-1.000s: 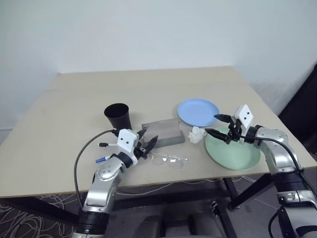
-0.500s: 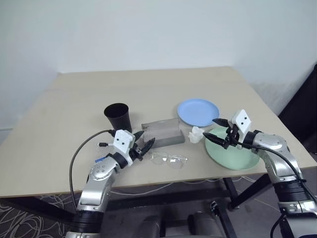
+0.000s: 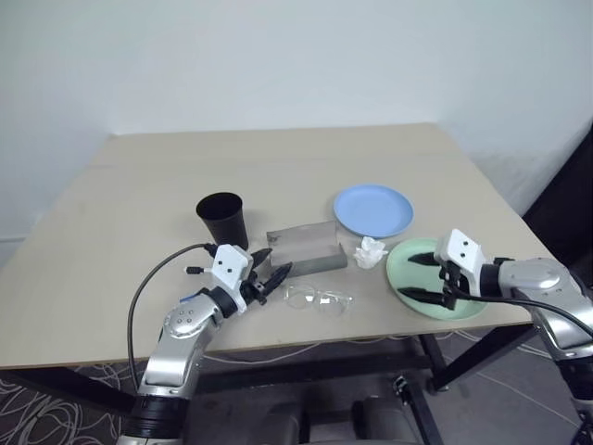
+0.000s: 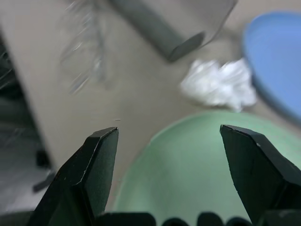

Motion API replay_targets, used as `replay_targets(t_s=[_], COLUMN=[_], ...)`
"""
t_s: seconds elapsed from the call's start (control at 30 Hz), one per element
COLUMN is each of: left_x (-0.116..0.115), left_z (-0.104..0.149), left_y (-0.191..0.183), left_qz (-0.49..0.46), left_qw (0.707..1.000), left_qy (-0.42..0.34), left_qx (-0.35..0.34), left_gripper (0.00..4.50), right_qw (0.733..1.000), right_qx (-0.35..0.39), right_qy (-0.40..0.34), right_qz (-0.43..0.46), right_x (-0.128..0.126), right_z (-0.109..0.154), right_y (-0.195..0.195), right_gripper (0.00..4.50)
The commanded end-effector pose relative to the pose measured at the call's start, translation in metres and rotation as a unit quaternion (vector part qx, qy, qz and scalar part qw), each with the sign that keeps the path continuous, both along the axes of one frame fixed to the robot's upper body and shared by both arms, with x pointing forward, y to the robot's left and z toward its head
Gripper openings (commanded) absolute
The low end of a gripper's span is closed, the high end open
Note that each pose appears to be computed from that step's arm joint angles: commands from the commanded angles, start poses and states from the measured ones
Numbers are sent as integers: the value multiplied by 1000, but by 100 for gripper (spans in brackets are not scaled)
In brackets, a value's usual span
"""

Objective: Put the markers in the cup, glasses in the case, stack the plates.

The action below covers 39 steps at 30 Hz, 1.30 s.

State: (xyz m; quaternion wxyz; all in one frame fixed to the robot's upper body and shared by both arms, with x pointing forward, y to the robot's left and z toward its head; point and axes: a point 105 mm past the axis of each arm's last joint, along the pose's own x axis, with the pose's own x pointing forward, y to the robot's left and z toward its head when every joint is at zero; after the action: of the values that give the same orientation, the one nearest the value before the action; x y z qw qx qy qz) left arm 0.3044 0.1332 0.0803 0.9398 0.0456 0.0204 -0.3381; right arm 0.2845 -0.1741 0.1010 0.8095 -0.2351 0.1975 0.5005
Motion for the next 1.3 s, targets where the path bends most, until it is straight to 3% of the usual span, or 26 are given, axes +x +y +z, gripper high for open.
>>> replay_targets(t_s=[0.03,0.37,1.3], left_x=[3,-2,-4], left_z=[15,16,15], left_y=[-8,-26,-33], left_qz=[-21,-67,-71], left_qw=[999,997,997], left_qy=[-26,-26,-24], left_qx=[-5,-6,-11], left_gripper=[277,277,277], right_qw=[1000,996,994], right_qx=[-1,-87,-102], right_qy=[-5,18,22], right_qz=[28,10,-17], right_x=[-8,-12,-11], right_z=[10,-18,-25], right_y=[6,-2,3], right_gripper=[375,375,375])
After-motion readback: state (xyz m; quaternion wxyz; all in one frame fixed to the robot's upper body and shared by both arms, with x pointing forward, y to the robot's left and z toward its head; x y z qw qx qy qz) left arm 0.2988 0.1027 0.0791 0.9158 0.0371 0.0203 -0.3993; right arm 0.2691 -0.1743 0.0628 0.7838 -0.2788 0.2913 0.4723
